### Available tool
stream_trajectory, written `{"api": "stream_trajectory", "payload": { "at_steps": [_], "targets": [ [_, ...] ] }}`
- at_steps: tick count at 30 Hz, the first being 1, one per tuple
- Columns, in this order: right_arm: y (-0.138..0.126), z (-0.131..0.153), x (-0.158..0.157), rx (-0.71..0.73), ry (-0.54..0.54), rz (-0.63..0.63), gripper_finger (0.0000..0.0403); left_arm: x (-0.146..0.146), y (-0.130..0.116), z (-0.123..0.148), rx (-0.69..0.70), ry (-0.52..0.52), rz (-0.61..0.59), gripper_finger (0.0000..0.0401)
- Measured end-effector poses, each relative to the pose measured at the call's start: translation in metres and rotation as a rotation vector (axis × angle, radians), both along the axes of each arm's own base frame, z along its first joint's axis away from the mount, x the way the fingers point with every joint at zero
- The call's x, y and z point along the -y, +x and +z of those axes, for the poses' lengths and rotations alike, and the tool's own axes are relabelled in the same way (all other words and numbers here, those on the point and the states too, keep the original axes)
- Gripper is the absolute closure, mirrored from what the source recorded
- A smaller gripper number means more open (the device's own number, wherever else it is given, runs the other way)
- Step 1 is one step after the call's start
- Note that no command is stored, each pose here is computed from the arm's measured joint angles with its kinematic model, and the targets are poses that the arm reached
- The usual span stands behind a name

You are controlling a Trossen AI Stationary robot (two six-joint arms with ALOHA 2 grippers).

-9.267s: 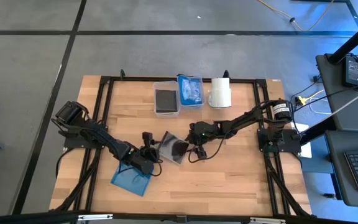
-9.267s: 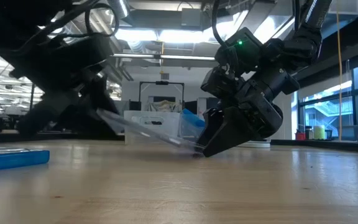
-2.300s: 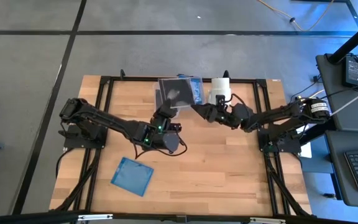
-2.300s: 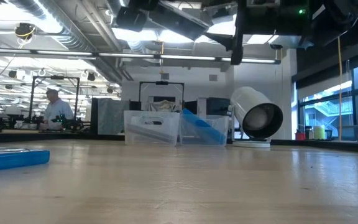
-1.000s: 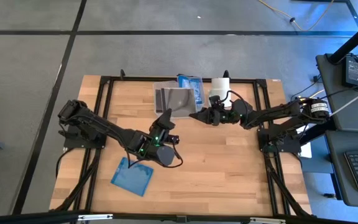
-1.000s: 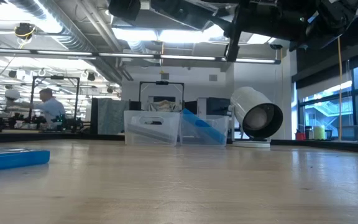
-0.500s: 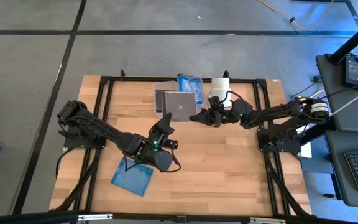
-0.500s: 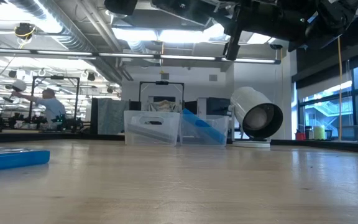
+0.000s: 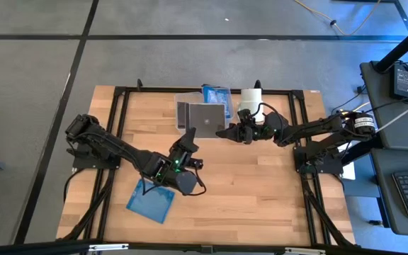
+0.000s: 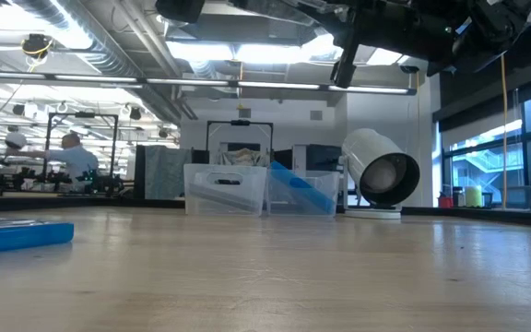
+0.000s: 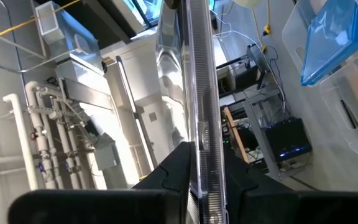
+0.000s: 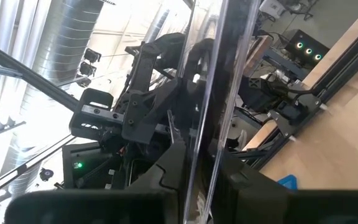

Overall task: Pick & place jewel cases by type
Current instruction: Put the black CD Case into the left transparent bin

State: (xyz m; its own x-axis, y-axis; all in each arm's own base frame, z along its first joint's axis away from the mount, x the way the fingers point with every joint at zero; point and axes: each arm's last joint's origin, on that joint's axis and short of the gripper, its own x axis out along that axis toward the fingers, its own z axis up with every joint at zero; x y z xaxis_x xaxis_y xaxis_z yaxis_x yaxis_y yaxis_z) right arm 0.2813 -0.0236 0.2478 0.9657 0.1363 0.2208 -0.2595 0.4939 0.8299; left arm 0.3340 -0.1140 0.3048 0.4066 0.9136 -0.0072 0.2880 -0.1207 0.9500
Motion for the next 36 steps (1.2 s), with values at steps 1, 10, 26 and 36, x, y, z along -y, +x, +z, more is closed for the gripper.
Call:
{"api": "stream_trajectory", "payload": {
  "at_steps": [1, 10, 26, 36],
  "targets": [
    [0.0, 0.0, 0.0, 0.0, -0.001, 0.003, 0.0355, 0.0, 0.0, 0.0, 0.009, -0.006, -0.002, 0.0358],
    [0.0, 0.0, 0.0, 0.001, -0.012, 0.008, 0.0355, 0.002, 0.0, 0.0, 0.009, -0.024, -0.024, 0.0324],
    [-0.001, 0.003, 0.0, 0.043, -0.029, 0.001, 0.0365, 0.011, -0.001, -0.003, 0.017, -0.127, -0.139, 0.0228],
    [-0.002, 0.006, 0.004, 0.07, -0.103, -0.042, 0.0362, 0.029, -0.031, 0.018, 0.225, -0.563, -0.364, 0.0232]
  ]
}}
